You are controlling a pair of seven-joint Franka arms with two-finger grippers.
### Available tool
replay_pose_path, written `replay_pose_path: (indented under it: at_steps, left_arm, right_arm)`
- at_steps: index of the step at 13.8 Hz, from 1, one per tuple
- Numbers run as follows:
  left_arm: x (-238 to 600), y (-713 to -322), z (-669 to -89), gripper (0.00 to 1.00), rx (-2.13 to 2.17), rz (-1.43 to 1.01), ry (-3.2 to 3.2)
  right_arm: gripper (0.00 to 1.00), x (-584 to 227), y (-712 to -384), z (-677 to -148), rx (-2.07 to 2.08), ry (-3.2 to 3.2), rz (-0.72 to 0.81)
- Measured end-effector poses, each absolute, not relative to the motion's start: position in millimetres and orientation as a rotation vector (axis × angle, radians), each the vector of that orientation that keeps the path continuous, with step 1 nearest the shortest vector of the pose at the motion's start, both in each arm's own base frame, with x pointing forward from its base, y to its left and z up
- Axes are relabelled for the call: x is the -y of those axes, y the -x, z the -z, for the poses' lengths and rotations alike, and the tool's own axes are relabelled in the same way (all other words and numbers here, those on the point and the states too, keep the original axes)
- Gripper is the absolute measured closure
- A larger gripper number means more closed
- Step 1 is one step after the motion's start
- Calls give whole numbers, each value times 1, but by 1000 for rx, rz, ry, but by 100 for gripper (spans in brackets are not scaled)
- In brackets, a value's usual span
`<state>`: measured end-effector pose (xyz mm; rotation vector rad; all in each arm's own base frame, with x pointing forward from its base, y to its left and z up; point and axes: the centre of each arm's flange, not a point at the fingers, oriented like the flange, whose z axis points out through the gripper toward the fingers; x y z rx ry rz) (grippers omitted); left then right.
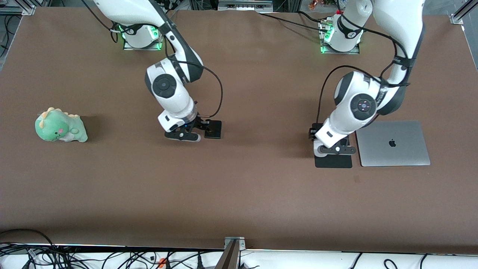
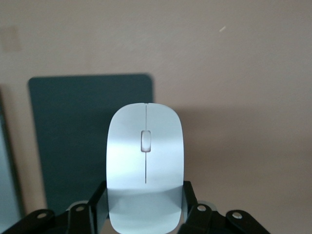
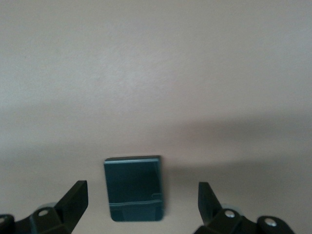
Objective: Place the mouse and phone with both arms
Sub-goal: 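Carry the mouse onto the black pad while the right gripper lifts the phone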
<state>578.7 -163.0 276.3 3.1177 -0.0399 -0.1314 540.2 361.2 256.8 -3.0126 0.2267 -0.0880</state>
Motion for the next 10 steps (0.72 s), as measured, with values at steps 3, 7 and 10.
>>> replay_pose_path:
  at_steps: [3, 7, 10]
  left_arm:
    - [114, -572, -257, 38, 77, 137, -3112]
    - [93, -562, -208, 38, 52, 172, -3109]
    - [89, -561, -191, 38, 36, 188, -3107]
  right_arm:
    - [0, -381, -527, -222, -218, 3009, 94]
    - [0, -386, -521, -197, -183, 3035, 88]
    - [0, -390, -516, -186, -204, 3054, 102]
